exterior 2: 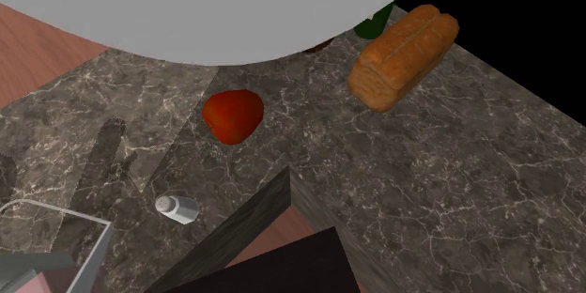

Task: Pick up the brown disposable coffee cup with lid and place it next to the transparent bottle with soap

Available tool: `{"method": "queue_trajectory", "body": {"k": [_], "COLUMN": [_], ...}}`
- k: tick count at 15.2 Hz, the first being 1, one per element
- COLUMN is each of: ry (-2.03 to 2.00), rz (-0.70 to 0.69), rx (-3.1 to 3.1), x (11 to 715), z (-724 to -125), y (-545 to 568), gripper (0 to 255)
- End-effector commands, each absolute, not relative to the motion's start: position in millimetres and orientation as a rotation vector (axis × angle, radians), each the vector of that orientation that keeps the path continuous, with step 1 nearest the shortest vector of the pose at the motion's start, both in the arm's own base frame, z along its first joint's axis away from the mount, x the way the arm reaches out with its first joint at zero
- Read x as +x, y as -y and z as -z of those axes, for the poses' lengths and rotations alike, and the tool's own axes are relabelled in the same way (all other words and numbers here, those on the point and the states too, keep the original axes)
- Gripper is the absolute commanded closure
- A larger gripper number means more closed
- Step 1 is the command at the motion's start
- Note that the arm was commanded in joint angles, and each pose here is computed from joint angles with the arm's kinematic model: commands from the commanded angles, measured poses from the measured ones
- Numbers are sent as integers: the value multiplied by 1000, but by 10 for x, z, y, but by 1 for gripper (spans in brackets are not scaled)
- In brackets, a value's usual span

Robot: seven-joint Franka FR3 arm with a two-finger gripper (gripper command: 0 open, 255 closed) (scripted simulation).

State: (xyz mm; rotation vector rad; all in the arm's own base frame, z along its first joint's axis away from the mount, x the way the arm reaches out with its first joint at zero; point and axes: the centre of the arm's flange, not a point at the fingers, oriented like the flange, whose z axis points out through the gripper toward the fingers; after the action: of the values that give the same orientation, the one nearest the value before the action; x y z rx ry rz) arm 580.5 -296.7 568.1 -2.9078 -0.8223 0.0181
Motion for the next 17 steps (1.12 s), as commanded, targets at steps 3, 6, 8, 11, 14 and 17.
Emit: {"method": "queue_trajectory", "body": {"k": [3, 6, 8, 11, 14, 17], "ry": [823, 823, 823, 823, 823, 823], "rz": [-18, -18, -18, -18, -18, -18], "rx": [-2908, -2908, -2908, -2908, -2908, -2908], "x": [5804, 5804, 5804, 5804, 5651, 5497], "z": [-5896, -6055, -6160, -6317, -6317, -6317], "y": [2968, 2968, 2968, 2968, 2603, 2237], "gripper": [255, 255, 255, 255, 255, 255]}}
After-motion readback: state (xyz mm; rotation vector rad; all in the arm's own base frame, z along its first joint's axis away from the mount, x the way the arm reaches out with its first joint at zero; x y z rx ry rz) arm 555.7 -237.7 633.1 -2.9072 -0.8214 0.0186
